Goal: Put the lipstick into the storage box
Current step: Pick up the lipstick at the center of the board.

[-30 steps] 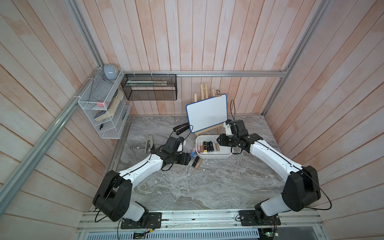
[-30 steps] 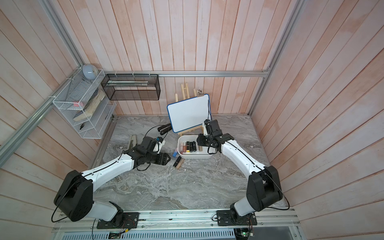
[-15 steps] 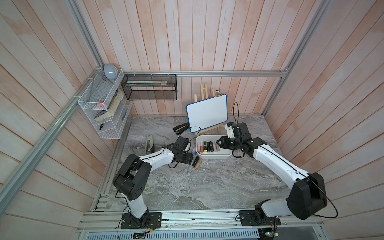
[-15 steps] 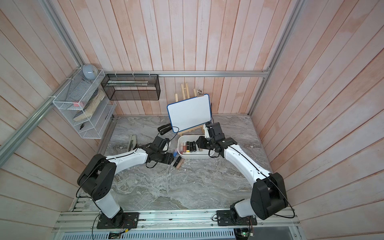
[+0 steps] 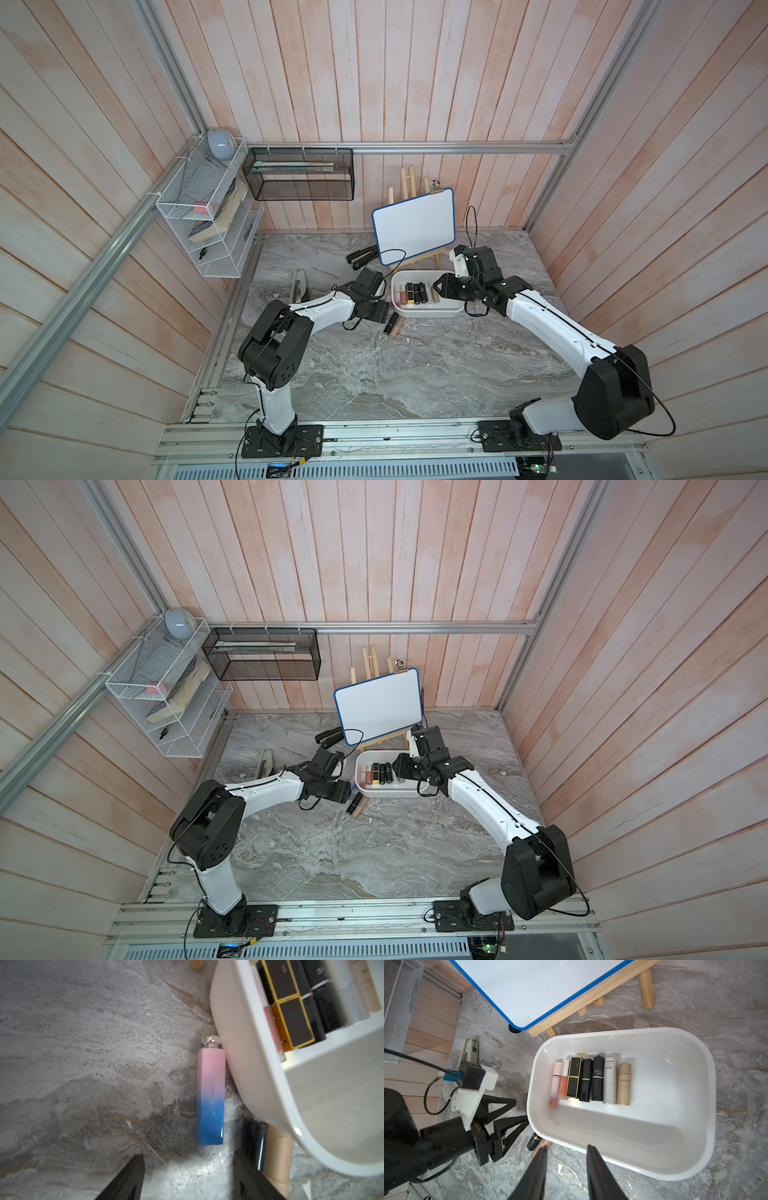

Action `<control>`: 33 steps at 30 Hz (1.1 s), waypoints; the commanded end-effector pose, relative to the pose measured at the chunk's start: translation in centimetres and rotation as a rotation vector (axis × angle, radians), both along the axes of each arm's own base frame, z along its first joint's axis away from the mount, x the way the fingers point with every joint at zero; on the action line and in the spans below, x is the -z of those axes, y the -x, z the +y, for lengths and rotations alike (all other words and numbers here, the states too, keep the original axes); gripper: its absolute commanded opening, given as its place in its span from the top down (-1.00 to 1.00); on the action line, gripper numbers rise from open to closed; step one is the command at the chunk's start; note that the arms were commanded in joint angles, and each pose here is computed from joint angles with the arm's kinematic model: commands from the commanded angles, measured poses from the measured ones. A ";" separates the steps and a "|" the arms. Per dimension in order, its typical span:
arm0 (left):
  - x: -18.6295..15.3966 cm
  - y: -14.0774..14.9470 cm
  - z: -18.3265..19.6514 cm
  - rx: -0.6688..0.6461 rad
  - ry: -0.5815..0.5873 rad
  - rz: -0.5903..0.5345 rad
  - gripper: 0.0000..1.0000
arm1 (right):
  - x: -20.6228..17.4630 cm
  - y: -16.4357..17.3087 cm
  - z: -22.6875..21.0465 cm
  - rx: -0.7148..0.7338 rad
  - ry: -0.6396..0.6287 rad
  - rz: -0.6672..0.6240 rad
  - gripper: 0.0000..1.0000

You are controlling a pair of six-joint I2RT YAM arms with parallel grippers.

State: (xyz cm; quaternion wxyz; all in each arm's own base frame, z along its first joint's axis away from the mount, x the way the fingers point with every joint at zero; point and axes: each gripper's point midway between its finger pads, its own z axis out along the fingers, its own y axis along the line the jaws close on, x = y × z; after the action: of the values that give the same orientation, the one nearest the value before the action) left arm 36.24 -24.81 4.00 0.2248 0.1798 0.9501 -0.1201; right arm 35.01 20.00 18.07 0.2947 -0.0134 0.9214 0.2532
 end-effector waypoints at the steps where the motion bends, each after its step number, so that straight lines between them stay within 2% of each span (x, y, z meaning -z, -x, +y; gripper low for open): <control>1: -0.1 -0.8 -0.7 0.021 -0.008 -0.023 -0.44 | -0.7 0.3 0.3 -0.009 -0.018 -0.013 0.28; 17: 2.0 -2.3 -0.5 0.007 -0.098 -0.014 -0.38 | -0.7 0.6 0.2 -0.010 -0.023 -0.016 0.28; 21: 2.7 -2.6 0.2 -0.012 -0.150 -0.017 -0.24 | -0.7 0.6 0.3 -0.011 -0.028 -0.014 0.27; 27: 2.9 -2.9 -0.3 0.013 -0.150 -0.018 -0.11 | -0.7 0.6 0.4 -0.014 -0.033 -0.016 0.28; 33: 3.4 -3.0 -1.3 0.065 -0.141 -0.003 -0.11 | -0.9 0.7 0.4 -0.014 -0.034 -0.019 0.28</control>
State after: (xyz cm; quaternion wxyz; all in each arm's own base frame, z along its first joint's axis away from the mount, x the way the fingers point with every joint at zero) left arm 39.80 -25.68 2.20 0.2326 0.2042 0.9490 -0.0603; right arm 34.66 20.12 18.23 0.2959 -0.0138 0.9184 0.2622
